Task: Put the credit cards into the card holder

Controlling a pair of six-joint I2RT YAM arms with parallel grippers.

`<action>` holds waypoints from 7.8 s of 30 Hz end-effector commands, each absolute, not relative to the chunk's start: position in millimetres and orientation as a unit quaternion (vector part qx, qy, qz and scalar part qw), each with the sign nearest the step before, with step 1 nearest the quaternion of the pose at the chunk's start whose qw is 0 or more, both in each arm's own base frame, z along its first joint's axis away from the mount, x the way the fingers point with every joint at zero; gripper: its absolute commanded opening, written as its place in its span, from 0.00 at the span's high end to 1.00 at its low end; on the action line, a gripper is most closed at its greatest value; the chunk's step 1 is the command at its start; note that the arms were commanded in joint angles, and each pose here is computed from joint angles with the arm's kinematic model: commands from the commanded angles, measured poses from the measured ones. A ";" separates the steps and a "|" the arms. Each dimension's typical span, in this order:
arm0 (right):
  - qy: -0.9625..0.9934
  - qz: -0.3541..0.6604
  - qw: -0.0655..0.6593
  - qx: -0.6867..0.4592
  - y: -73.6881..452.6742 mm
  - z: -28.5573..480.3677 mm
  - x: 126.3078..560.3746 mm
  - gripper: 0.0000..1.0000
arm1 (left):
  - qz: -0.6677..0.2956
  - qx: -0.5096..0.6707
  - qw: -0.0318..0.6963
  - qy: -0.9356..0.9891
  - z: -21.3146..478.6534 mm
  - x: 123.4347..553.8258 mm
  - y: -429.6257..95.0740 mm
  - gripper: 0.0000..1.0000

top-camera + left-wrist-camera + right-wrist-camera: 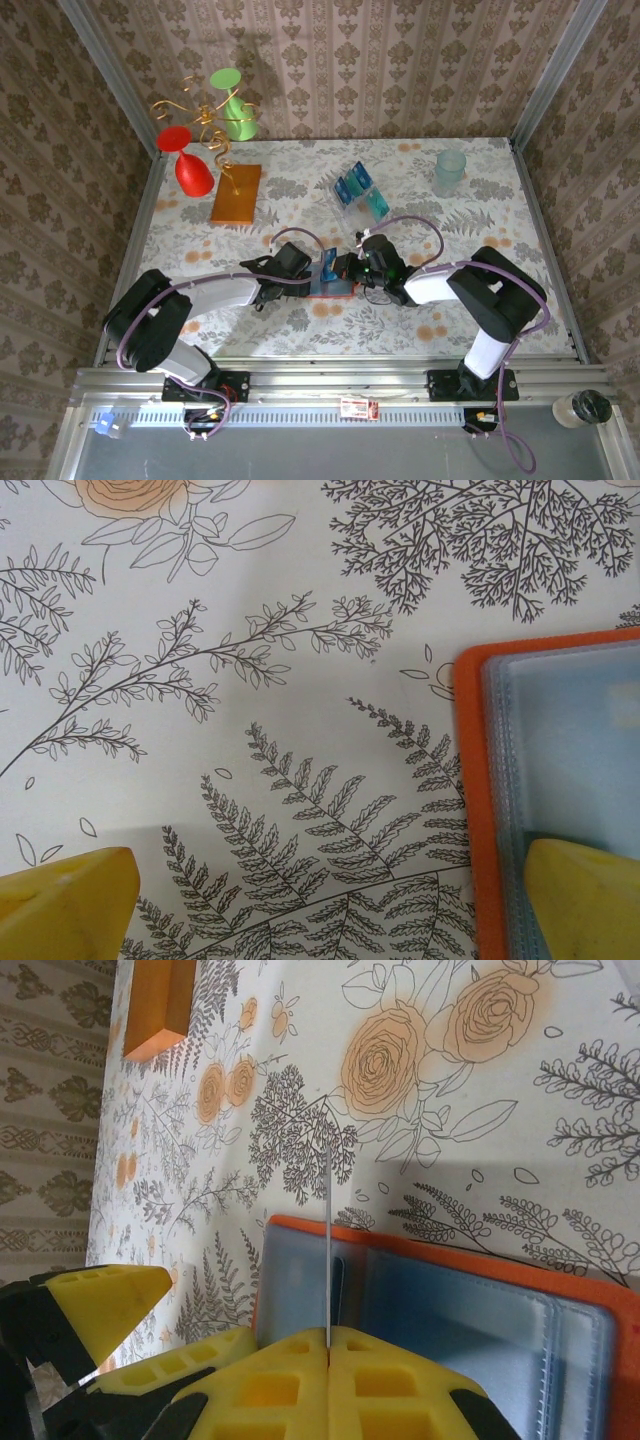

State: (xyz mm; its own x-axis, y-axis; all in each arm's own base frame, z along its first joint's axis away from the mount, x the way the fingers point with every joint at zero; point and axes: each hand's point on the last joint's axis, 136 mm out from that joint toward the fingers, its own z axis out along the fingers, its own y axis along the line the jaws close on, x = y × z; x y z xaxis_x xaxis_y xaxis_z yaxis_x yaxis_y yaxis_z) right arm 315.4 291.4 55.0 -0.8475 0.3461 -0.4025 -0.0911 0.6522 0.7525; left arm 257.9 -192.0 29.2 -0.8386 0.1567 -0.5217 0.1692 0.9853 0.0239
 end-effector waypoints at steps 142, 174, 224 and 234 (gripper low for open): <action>0.838 0.448 0.291 0.109 285.8 47.9 309.6 1.00 | -0.026 0.106 0.277 0.955 48.5 265.8 -209.2 0.00; 0.829 0.464 0.297 0.094 300.9 58.2 321.8 1.00 | 0.013 0.081 0.250 0.965 13.8 245.7 -180.2 0.00; 0.846 0.442 0.282 0.100 294.0 32.1 294.6 1.00 | 0.009 0.083 0.255 0.963 16.8 248.3 -183.2 0.00; 0.848 0.445 0.275 0.092 301.5 31.0 291.9 1.00 | 0.009 0.082 0.255 0.964 15.6 248.0 -182.6 0.00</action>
State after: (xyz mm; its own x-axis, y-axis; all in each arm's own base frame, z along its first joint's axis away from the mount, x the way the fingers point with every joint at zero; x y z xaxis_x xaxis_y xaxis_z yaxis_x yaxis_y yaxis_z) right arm 294.1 300.5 40.4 -0.8240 0.4128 -0.3882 -0.1049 0.5621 0.8204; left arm 259.9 -196.0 26.5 -0.8378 0.1333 -0.5294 0.1519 0.9884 0.0083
